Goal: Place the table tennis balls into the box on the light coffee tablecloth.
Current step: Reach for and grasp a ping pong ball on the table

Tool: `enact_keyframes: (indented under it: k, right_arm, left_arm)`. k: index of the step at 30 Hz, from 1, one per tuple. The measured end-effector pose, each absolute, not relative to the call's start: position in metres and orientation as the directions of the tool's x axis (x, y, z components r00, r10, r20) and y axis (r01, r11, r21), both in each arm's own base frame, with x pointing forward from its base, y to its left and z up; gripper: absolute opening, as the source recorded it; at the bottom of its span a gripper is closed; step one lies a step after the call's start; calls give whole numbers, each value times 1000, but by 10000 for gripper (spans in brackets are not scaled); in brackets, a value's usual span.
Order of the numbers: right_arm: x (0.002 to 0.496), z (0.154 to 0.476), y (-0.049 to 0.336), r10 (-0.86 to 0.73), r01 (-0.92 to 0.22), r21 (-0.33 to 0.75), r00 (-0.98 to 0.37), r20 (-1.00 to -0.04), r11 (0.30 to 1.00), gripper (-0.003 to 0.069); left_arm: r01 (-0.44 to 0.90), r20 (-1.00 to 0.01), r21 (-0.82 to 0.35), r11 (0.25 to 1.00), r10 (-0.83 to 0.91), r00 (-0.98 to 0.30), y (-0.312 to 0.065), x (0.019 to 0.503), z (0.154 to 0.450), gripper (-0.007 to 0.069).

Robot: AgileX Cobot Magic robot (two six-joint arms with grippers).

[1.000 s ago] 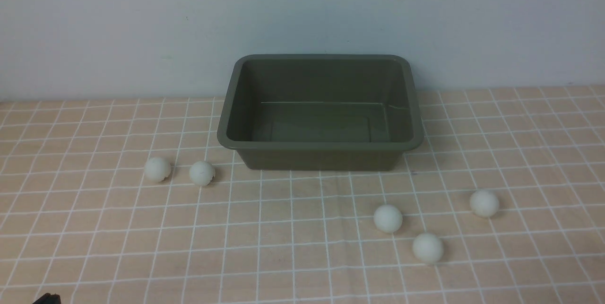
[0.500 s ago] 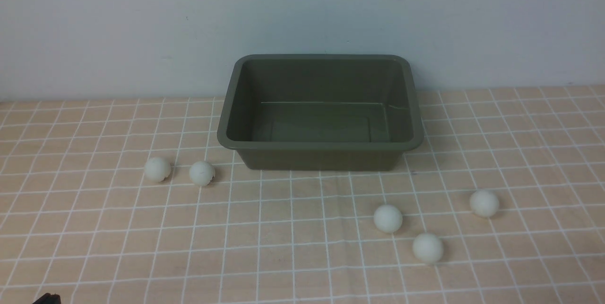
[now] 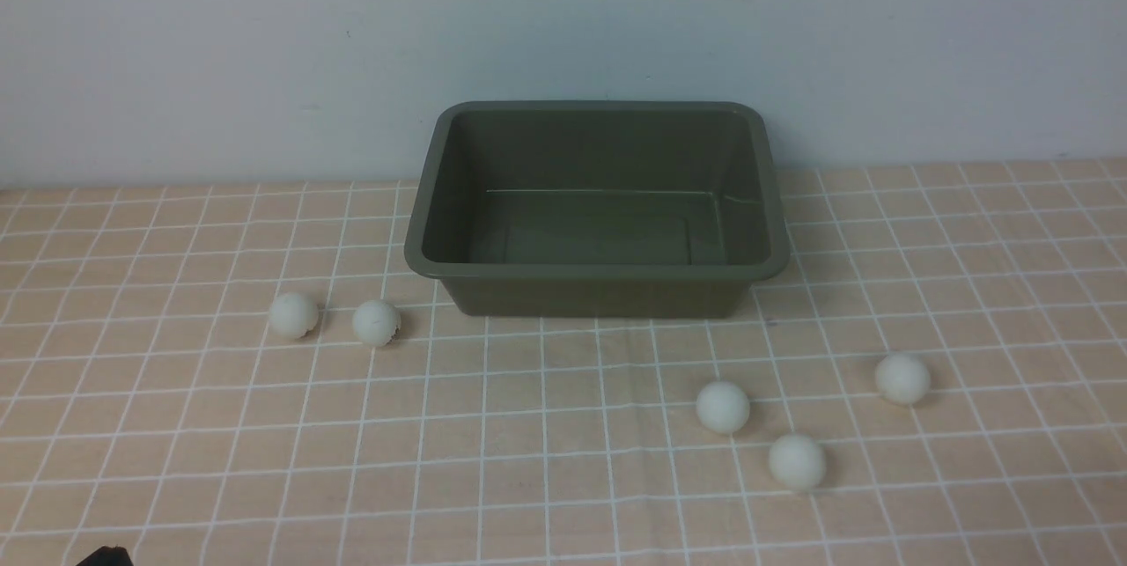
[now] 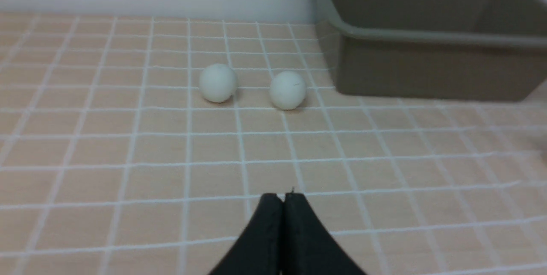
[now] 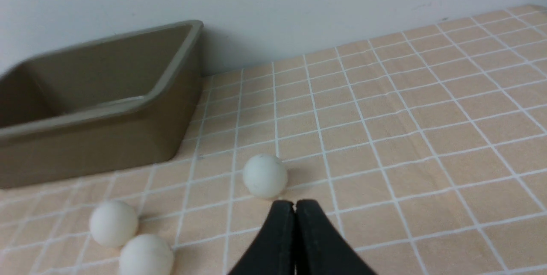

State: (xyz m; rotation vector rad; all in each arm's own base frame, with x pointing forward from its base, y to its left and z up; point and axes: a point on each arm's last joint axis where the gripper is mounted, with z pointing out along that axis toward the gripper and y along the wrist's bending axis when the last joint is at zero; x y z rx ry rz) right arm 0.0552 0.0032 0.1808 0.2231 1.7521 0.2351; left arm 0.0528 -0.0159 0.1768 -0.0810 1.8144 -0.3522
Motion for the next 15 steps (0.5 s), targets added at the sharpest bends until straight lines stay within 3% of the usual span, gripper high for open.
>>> enact_keyframes:
  k: [2, 3, 6, 10, 15]
  right_arm:
    - [56, 184, 4, 383, 13, 386, -158, -910, 923, -15]
    - [56, 184, 5, 405, 12, 408, -154, -901, 913, -15]
    - [57, 191, 6, 603, -8, 606, -89, -793, 796, -15]
    - [57, 194, 6, 714, -21, 716, -69, -697, 698, -15]
    - [57, 198, 4, 740, -32, 741, -30, -671, 671, -15]
  left_arm:
    - [113, -857, -472, 874, -425, -292, -19, 52, 179, -69]
    - [111, -846, -492, 864, -444, -294, -20, 52, 179, -69]
    - [93, -668, -728, 679, -674, -313, -24, 52, 184, -69]
    - [98, -616, -780, 618, -730, -296, -25, 52, 188, -69]
    - [110, -637, -763, 637, -713, -293, -25, 52, 188, -69]
